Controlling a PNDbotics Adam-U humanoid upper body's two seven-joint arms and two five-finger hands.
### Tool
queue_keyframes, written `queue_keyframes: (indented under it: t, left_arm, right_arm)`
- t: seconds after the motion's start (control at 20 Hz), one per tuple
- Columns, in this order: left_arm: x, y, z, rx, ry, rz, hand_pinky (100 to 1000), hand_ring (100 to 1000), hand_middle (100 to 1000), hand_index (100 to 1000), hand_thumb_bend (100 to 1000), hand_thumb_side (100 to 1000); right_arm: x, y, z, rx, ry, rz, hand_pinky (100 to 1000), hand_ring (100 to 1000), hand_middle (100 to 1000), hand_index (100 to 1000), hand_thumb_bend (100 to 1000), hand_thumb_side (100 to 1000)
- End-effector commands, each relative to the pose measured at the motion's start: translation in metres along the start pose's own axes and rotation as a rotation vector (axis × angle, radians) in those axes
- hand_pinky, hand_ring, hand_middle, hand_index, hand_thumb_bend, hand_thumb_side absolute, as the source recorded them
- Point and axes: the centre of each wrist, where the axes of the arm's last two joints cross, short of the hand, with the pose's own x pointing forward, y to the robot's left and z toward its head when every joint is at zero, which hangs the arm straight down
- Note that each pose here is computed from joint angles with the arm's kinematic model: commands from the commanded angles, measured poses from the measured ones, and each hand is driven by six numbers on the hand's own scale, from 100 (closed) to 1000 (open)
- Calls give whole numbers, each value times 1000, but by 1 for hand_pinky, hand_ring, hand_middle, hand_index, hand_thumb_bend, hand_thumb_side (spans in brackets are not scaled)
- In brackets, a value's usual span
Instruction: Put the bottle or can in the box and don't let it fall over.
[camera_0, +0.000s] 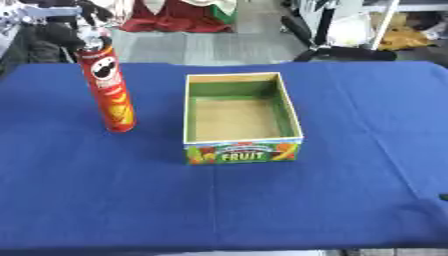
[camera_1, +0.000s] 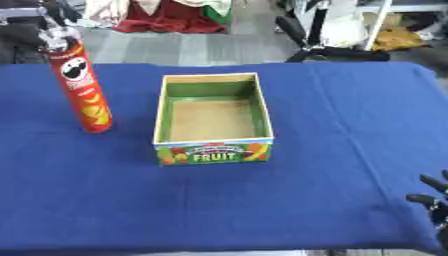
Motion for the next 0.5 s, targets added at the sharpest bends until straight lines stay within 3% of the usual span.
queue_keyframes:
  t: [0.05, 0.5]
  left_arm:
    - [-7, 4, 8, -3, 33, -4, 734, 854, 877, 1000, 150, 795]
    - [-6, -12, 0, -32, 38, 0, 710, 824, 849, 1000, 100, 680]
  right_arm:
    - [11, -7, -4, 6, -20, 26, 1000, 619, 826, 1000, 100, 724]
    - [10, -7, -4, 5, -19, 25, 1000, 619, 825, 1000, 100, 724]
